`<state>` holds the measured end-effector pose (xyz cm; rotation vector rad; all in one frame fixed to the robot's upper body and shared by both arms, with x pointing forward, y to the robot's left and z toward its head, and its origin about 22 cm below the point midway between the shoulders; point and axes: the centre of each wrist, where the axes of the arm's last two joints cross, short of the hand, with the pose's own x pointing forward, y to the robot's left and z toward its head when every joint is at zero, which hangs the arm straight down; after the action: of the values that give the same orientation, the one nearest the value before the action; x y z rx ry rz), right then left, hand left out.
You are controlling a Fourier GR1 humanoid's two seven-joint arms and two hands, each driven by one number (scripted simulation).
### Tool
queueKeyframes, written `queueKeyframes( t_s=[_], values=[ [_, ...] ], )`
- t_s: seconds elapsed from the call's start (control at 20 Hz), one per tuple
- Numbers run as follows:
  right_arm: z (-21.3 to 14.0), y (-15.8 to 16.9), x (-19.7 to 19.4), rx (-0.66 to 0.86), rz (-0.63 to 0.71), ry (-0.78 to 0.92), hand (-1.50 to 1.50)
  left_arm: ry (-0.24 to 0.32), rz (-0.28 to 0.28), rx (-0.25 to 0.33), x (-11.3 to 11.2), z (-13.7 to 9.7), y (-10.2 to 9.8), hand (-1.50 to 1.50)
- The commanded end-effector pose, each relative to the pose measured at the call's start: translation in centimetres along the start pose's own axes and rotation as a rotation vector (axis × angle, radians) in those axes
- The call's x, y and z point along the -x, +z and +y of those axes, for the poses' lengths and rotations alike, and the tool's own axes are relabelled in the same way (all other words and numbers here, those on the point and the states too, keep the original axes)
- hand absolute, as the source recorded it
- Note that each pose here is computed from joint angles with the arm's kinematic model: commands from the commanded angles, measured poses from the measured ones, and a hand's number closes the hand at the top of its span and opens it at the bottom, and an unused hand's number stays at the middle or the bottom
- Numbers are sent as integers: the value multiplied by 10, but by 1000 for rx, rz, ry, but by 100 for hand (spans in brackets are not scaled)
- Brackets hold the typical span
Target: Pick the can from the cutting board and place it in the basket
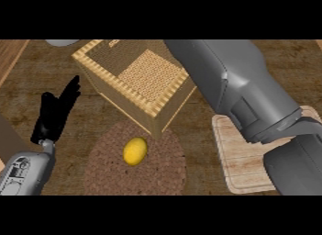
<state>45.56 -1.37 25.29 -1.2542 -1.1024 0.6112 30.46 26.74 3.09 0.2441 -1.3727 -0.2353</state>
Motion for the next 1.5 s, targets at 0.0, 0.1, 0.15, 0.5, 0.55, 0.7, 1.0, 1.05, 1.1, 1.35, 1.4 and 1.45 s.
queueKeyframes(
  t_s=[0.0, 0.1, 0.15, 0.5, 0.55, 0.7, 1.0, 1.05, 1.1, 1.35, 1.4, 1.45],
  values=[
    [22, -2, 12, -72, 84, -123, 150, -4, -1, -13, -16, -7, -8, 0],
    [25, -15, 28, -53, 95, -190, -150, 9, 8, 0, 2, 1, -6, 0],
    [37, -5, 23, -52, 102, -222, -150, -8, -10, -4, -5, 3, 2, 0],
    [40, -9, 30, 53, 33, -333, -150, 3, -12, 10, -6, 12, 3, 0],
    [57, 1, 31, 77, 24, -370, -150, -4, 14, -13, 15, 11, 8, 0],
    [42, -29, 59, 220, 49, -439, -150, 0, 2, -14, 2, 1, 9, 0],
    [31, -20, 41, 301, 162, -534, -150, 2, 22, -35, 12, 12, 12, 0],
    [25, -30, 52, 338, 176, -553, -150, 9, 39, -29, 17, 13, 13, 0],
    [16, -37, 58, 312, 218, -540, -150, 12, 45, -35, 5, 12, 5, 0],
    [33, -45, 91, 303, 261, -600, -150, 17, 67, -75, 18, 19, 17, 0],
    [24, -50, 98, 311, 269, -617, -150, 23, 68, -95, 27, 29, 14, 0],
    [29, -49, 106, 288, 242, -606, -150, 2, 71, -95, 25, 22, 20, 0]
  ],
)
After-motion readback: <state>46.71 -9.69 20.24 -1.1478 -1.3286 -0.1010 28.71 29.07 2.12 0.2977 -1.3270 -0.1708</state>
